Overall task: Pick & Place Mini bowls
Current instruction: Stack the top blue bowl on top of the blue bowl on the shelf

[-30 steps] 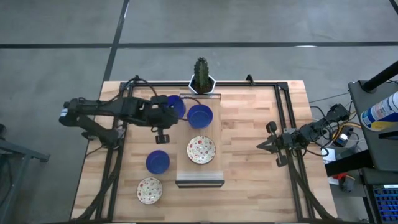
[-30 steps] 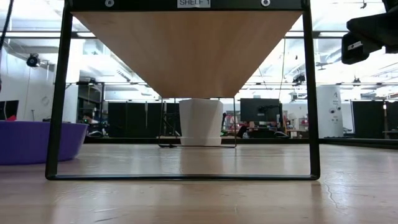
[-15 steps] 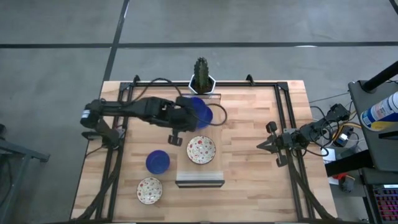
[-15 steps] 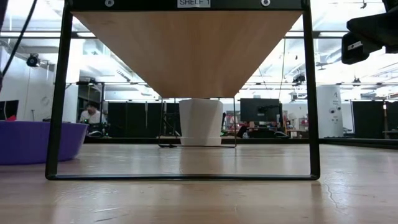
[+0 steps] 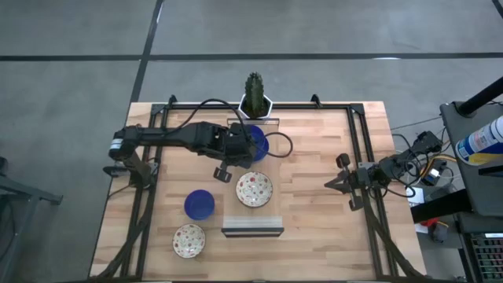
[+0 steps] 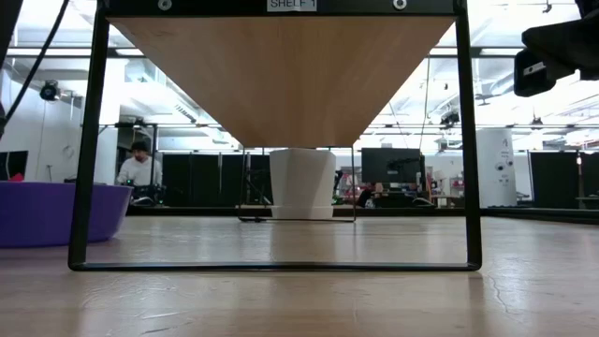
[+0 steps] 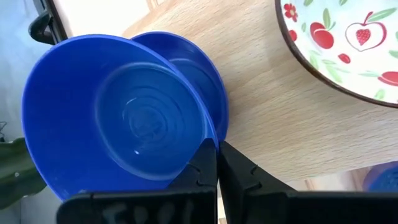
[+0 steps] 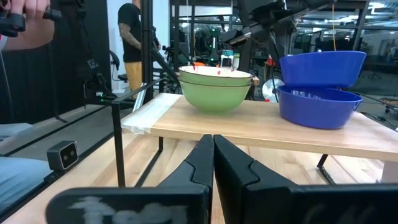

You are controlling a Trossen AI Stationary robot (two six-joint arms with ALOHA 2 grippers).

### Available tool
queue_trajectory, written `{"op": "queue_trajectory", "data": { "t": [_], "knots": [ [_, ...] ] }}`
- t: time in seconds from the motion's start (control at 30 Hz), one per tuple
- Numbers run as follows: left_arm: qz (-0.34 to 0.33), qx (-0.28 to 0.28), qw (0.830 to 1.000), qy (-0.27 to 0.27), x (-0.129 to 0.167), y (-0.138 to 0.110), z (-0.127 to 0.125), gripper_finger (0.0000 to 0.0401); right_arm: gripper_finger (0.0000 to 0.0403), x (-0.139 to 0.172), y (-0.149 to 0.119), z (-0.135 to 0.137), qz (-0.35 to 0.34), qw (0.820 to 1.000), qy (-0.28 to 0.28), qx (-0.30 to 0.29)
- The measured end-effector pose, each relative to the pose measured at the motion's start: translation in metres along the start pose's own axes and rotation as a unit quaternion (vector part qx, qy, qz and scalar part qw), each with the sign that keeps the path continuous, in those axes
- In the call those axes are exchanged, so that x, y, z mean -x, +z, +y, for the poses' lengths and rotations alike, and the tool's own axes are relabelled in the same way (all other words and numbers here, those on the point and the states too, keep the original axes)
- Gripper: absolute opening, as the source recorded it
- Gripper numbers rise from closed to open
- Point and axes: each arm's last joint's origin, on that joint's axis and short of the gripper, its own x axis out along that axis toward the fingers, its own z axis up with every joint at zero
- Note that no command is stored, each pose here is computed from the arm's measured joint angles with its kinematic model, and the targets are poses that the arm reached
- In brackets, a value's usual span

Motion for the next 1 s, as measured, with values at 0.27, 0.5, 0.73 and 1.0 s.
{"op": "queue_trajectory", "data": {
  "t": [0.27,0.5,0.73,1.0],
  "knots": [
    [-0.003,0.001,1.0,-0.01,-0.0021,-0.001,0.0027,0.0,0.0008,0.0,0.0,0.0,0.0,1.0,0.0,0.0],
    [-0.018,0.005,1.0,-0.002,-0.0022,0.0021,0.0043,0.0,0.0008,0.0,0.0,0.0,0.0,1.0,0.0,0.0],
    [-0.004,0.004,1.0,-0.006,-0.0038,-0.0005,0.0027,0.0006,0.0008,0.0,0.0001,0.0,0.0,1.0,0.0,0.0],
    [-0.001,0.005,1.0,0.001,-0.0038,-0.0006,0.0032,0.0059,0.0008,0.0,0.0001,0.0,0.0,1.0,0.0,0.0]
  ]
}}
